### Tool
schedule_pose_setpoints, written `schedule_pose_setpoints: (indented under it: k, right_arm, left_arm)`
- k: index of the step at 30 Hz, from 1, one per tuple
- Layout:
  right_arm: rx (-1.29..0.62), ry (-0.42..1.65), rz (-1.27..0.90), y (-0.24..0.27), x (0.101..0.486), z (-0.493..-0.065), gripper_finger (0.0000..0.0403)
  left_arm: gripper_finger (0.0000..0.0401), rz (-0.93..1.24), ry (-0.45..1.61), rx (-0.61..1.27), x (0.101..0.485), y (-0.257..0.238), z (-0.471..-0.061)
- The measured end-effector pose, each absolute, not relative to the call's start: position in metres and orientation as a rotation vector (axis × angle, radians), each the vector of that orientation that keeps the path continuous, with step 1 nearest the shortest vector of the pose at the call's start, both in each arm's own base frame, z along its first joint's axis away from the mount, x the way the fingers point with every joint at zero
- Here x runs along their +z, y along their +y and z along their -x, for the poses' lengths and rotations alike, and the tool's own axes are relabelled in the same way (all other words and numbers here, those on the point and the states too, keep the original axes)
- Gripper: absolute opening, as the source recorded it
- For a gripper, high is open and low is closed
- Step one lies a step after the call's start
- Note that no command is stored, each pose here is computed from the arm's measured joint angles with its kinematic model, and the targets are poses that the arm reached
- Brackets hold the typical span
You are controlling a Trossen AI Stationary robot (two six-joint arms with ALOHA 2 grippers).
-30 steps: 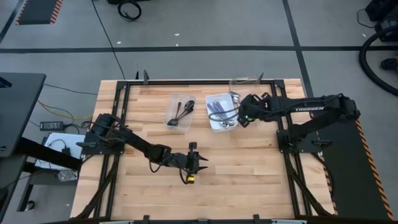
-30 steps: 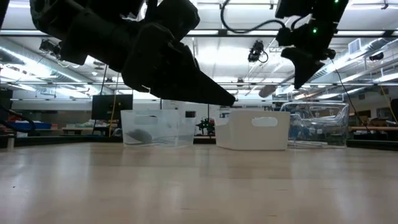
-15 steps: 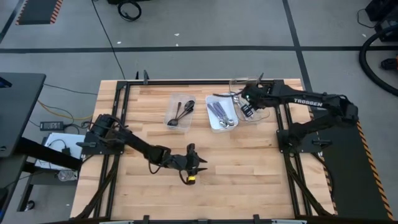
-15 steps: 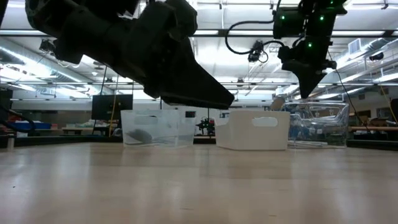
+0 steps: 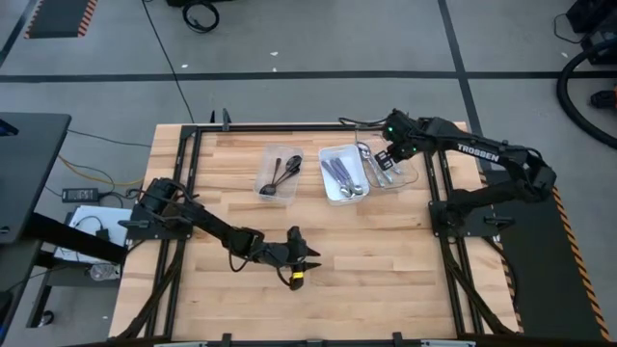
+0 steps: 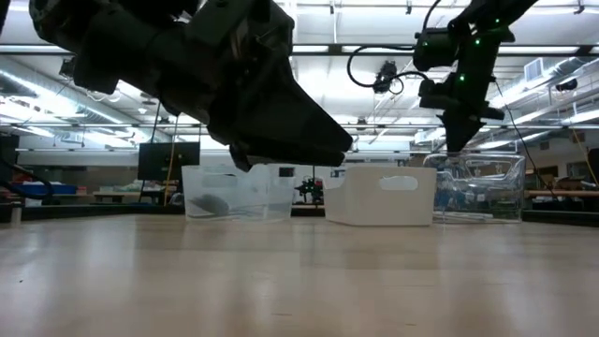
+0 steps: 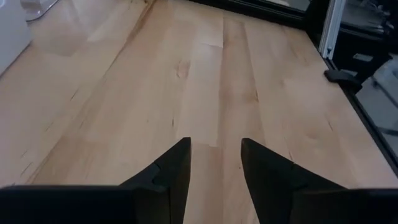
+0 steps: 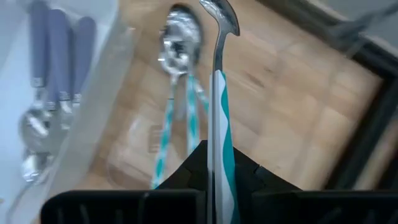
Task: Sort silverware by color (type)
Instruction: Put the blue spoon into the right transparent bin, then return to Home Position
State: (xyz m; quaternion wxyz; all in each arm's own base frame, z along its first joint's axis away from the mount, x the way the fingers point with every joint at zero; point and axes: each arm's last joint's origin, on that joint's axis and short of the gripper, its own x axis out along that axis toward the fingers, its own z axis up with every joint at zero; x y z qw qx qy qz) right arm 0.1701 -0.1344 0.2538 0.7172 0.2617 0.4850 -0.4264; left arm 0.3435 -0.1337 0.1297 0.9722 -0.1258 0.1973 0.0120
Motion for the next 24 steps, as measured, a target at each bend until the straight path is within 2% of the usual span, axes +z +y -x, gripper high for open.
schedule_pose_setpoints:
  k: [8, 14, 19, 24]
  right_arm:
    - [-0.885, 1.043, -0.588, -0.135, 0.225, -0.171, 0.0033]
    - [-0.862, 1.068, -0.58, -0.133, 0.214, -0.168, 0.0044]
    - [-0.814, 1.061, -0.57, -0.129, 0.201, -0.169, 0.0084]
    - [-0.771, 1.059, -0.553, -0.124, 0.192, -0.171, 0.0144]
  left_arm:
    - [0.0148, 0.244, 0.45, 0.004, 0.13, -0.144, -0.335]
    - [0.0148, 0.223, 0.509, 0.029, 0.153, -0.135, -0.326]
    - [0.0148, 0.224, 0.534, 0.073, 0.162, -0.12, -0.325]
    - [0.0148, 0.245, 0.543, 0.121, 0.162, -0.106, -0.329]
